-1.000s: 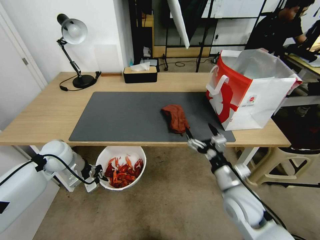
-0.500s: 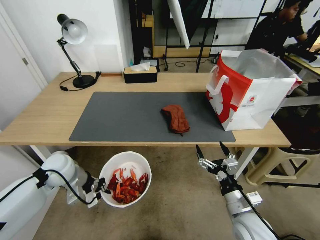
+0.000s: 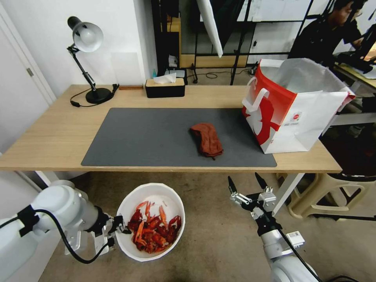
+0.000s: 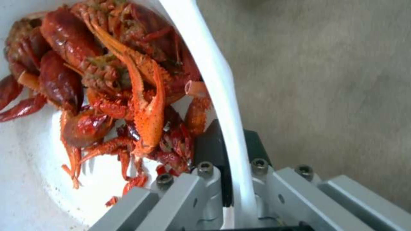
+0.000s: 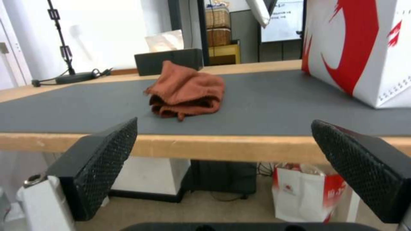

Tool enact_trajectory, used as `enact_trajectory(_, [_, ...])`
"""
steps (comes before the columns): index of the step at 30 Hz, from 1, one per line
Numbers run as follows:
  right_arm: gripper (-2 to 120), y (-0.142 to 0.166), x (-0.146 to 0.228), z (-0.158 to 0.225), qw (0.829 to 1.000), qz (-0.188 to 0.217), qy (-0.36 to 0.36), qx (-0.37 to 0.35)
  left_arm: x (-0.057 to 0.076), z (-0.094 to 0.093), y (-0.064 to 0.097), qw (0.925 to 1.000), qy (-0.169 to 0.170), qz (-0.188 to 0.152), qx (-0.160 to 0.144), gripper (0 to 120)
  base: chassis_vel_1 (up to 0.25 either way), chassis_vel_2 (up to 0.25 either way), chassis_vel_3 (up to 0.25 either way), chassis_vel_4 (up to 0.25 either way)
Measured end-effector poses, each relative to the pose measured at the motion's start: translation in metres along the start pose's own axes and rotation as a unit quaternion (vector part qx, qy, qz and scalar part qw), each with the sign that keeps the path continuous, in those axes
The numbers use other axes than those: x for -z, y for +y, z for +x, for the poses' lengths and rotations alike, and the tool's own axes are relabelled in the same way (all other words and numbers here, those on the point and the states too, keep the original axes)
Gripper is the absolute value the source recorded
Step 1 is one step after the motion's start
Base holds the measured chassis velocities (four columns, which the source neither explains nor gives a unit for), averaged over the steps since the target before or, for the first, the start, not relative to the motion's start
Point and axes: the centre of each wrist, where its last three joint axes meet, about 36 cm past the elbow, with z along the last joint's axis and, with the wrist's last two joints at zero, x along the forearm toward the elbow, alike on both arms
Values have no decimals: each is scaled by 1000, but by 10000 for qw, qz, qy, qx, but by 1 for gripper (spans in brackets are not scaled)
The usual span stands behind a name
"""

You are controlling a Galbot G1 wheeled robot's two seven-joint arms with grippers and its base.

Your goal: Sweep shrimp from table into container with towel, then put container into takeout bag.

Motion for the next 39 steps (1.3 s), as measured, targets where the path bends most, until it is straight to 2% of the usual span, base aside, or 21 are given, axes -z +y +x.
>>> enact_trajectory(1, [100, 0, 0, 0, 10000, 0, 0, 0, 0, 0, 0, 10000, 0, 0, 0, 0, 0, 0, 0, 0])
enact_trajectory(5, [100, 7, -8, 11, 10000, -42, -44, -37, -6, 36, 13, 9996, 165, 85, 207, 0, 0, 0, 0, 0])
enact_trajectory(6, [100, 7, -8, 11, 10000, -42, -44, -37, -6, 36, 13, 9996, 165, 85, 207, 0, 0, 0, 0, 0])
enact_trajectory(9, [100, 13, -14, 19, 10000, -78, -17, -56, -12, 57, 25, 9986, 293, 106, 430, 0, 0, 0, 0, 0])
enact_trajectory(11, [100, 14, -16, 20, 9999, -84, -14, -58, -13, 60, 27, 9983, 310, 121, 469, 0, 0, 0, 0, 0])
enact_trajectory(14, [100, 21, -20, 25, 9999, -119, 7, -33, -30, 81, 38, 9948, 524, 315, 819, 0, 0, 0, 0, 0])
enact_trajectory(15, [100, 21, -20, 25, 9999, -119, 7, -33, -30, 81, 38, 9948, 524, 315, 819, 0, 0, 0, 0, 0])
enact_trajectory(17, [100, 26, -21, 27, 9999, -135, 14, -6, -44, 91, 39, 9913, 617, 500, 1054, 0, 0, 0, 0, 0])
enact_trajectory(18, [100, 26, -21, 27, 9999, -135, 14, -6, -44, 91, 39, 9913, 617, 500, 1054, 0, 0, 0, 0, 0])
enact_trajectory(21, [100, 31, -23, 28, 9999, -128, 9, 9, -64, 97, 35, 9858, 695, 764, 1325, 0, 0, 0, 0, 0])
enact_trajectory(24, [100, 33, -24, 28, 9999, -124, 13, 14, -75, 99, 31, 9817, 693, 959, 1496, 0, 0, 0, 0, 0])
enact_trajectory(26, [100, 34, -25, 28, 9999, -111, 17, 27, -94, 98, 29, 9741, 613, 1287, 1754, 0, 0, 0, 0, 0])
enact_trajectory(27, [100, 34, -25, 28, 9999, -111, 17, 27, -94, 98, 29, 9741, 613, 1287, 1754, 0, 0, 0, 0, 0])
enact_trajectory(28, [100, 35, -25, 27, 9999, -105, 12, 27, -104, 94, 30, 9711, 538, 1411, 1847, 0, 0, 0, 0, 0])
enact_trajectory(30, [100, 34, -25, 25, 10000, -93, 6, 7, -125, 90, 40, 9665, 481, 1533, 2003, 0, 0, 0, 0, 0])
enact_trajectory(31, [100, 34, -25, 25, 10000, -93, 6, 7, -125, 90, 40, 9665, 481, 1533, 2003, 0, 0, 0, 0, 0])
enact_trajectory(34, [100, 37, -26, 23, 10000, -85, 11, 5, -152, 88, 58, 9619, 474, 1561, 2194, 0, 0, 0, 0, 0])
enact_trajectory(35, [100, 37, -26, 23, 10000, -85, 11, 5, -152, 88, 58, 9619, 474, 1561, 2194, 0, 0, 0, 0, 0])
enact_trajectory(37, [100, 39, -26, 22, 10000, -74, 17, 7, -170, 88, 75, 9601, 493, 1507, 2302, 0, 0, 0, 0, 0])
enact_trajectory(38, [100, 39, -26, 22, 10000, -74, 17, 7, -170, 88, 75, 9601, 493, 1507, 2302, 0, 0, 0, 0, 0])
enact_trajectory(39, [100, 40, -26, 22, 10000, -65, 18, 4, -178, 88, 85, 9594, 482, 1470, 2357, 0, 0, 0, 0, 0])
